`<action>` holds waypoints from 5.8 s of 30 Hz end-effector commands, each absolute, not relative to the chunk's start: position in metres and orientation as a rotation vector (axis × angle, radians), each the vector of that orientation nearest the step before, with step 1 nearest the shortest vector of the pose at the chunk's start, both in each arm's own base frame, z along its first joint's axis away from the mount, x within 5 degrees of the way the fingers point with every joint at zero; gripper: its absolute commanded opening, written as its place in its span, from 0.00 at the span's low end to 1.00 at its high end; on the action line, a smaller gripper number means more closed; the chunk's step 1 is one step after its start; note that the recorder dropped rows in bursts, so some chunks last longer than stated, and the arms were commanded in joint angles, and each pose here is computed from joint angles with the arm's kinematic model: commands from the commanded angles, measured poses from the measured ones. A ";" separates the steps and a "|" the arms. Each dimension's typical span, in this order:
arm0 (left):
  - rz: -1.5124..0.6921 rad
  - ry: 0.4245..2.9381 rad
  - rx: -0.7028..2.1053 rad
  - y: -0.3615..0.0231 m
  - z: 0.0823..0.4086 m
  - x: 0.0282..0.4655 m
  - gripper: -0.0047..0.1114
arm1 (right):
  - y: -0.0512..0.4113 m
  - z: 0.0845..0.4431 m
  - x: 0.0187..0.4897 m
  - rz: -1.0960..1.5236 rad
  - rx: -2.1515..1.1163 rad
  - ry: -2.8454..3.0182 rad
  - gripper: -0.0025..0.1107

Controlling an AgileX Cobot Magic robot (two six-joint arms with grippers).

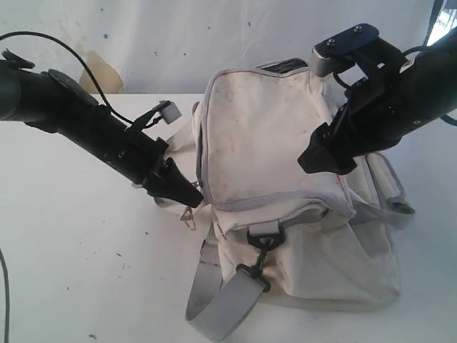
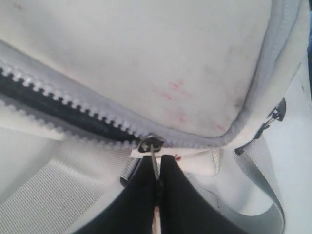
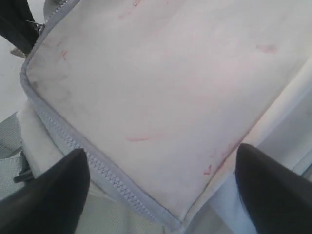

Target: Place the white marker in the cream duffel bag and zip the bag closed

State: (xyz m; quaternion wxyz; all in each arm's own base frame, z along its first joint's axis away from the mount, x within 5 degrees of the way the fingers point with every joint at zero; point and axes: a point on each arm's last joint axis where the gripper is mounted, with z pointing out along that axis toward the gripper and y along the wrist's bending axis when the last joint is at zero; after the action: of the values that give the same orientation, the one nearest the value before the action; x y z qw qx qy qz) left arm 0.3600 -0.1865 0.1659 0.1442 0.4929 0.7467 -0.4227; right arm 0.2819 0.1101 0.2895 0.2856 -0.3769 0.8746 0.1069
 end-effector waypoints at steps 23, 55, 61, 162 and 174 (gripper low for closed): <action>-0.972 1.955 1.816 -0.179 0.182 0.348 0.04 | 0.186 0.256 0.280 0.615 -1.279 2.121 0.69; -1.095 1.896 1.692 -0.187 0.191 0.349 0.04 | 0.221 0.223 0.281 0.496 -1.522 1.942 0.56; -1.095 1.896 1.692 -0.187 0.191 0.349 0.04 | 0.223 0.202 0.283 0.504 -1.583 1.988 0.56; -1.346 2.037 1.178 -0.182 0.209 0.365 0.04 | 0.226 0.228 0.261 0.297 -1.563 2.069 0.20; -1.274 2.124 1.057 -0.157 0.205 0.379 0.04 | 0.216 0.221 0.252 0.246 -1.775 2.106 0.02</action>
State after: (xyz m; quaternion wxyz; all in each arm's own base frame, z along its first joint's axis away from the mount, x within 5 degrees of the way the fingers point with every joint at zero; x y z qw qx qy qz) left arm 0.3678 -0.1683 0.1966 0.1863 0.4203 0.7549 -0.4677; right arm 0.2622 0.2234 0.2280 0.2506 -0.6012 0.7532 0.0916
